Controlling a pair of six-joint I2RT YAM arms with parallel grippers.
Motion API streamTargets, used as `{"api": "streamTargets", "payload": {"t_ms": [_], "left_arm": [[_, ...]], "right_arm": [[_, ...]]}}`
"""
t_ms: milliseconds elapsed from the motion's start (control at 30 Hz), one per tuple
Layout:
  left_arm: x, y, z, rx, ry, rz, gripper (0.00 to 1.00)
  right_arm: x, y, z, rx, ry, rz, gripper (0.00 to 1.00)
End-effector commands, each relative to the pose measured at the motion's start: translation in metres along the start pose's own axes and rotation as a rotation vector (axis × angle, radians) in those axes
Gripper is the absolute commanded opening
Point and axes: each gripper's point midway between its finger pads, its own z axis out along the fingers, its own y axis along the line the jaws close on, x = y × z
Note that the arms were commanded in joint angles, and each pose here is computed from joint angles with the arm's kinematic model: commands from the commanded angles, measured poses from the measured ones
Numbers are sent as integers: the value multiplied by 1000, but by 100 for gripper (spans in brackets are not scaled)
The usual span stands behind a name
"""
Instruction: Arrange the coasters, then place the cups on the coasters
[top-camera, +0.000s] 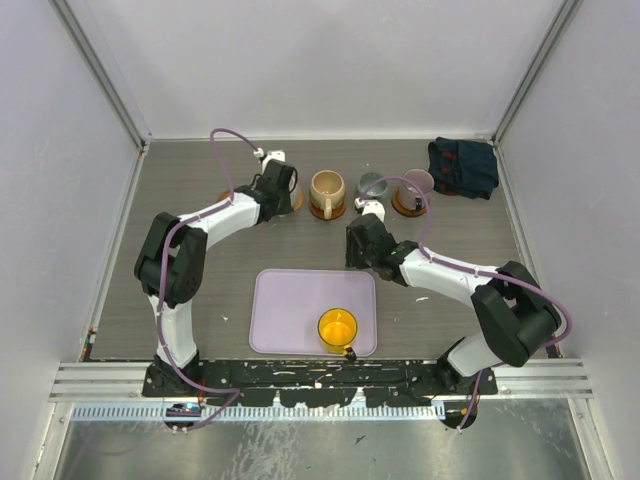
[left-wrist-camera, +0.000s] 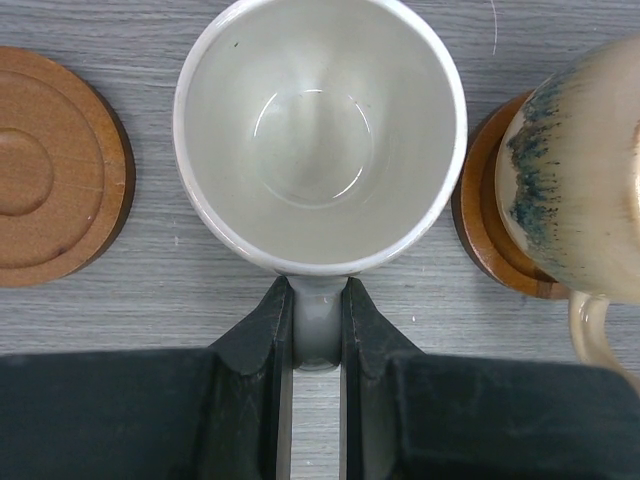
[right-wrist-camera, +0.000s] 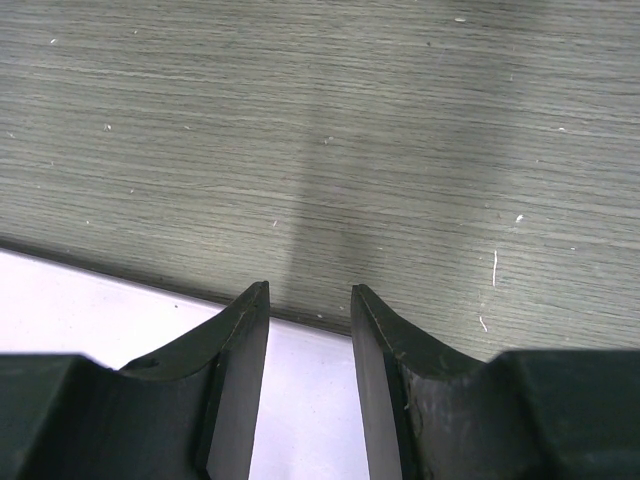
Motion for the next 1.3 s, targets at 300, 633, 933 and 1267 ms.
{"api": "streamTargets", "payload": {"t_ms": [300,633,933,1267], "left_arm": [[-24,15,-19,-51,-73,-45,0],[-34,12,-30,-6,-136,-76,0],[-109,-11,-65,97,-342,-110,0],[-103,-19,-53,121,-326,-134,0]], "right_arm": [[-29,15,-7,-47,-80,34,43],[-28,14,-9,-47,-83,38,44],[-28,13,-10,-48,-89,44,44],[-27,11,-13,-44,-96,49,43]]}}
